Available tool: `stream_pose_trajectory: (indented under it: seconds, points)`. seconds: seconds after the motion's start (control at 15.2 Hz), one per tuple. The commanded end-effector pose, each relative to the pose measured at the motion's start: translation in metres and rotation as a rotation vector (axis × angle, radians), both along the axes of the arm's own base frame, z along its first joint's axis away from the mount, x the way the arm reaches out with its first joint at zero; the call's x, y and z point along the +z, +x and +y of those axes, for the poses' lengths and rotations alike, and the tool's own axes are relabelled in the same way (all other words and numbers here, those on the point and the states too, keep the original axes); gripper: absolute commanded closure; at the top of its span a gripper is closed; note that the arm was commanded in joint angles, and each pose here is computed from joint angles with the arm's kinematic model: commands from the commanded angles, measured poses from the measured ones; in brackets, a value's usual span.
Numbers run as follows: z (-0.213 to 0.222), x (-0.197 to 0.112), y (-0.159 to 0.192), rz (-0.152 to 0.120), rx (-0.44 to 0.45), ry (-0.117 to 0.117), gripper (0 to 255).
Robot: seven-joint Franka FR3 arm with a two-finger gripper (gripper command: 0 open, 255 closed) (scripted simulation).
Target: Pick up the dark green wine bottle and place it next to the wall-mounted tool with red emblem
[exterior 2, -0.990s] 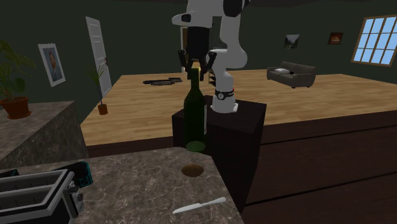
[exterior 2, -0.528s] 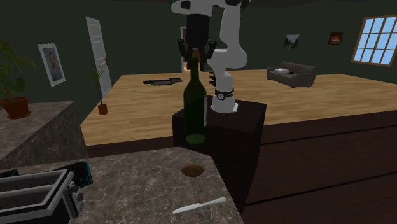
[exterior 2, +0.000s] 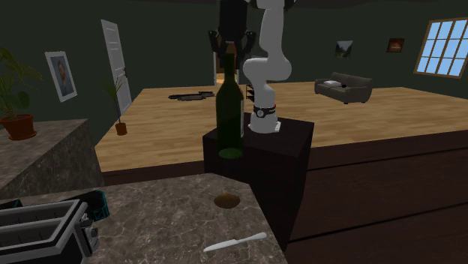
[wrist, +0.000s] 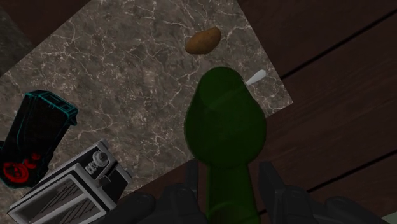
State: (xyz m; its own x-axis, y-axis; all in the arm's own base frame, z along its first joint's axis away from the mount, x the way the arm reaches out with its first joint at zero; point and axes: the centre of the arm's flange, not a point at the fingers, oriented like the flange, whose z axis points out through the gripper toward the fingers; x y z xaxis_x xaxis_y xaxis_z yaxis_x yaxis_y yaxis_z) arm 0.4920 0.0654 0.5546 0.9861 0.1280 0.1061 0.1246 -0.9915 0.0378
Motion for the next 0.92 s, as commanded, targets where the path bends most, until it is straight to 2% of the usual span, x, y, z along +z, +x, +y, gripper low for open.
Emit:
stream_pose_trajectory:
  seconds: [0.0,0.86]
  points:
    - [0.001,0.012,0.0,0.0,0.0,0.0,255]
    - [0.001,0.08,0.0,0.0,0.0,0.0,255]
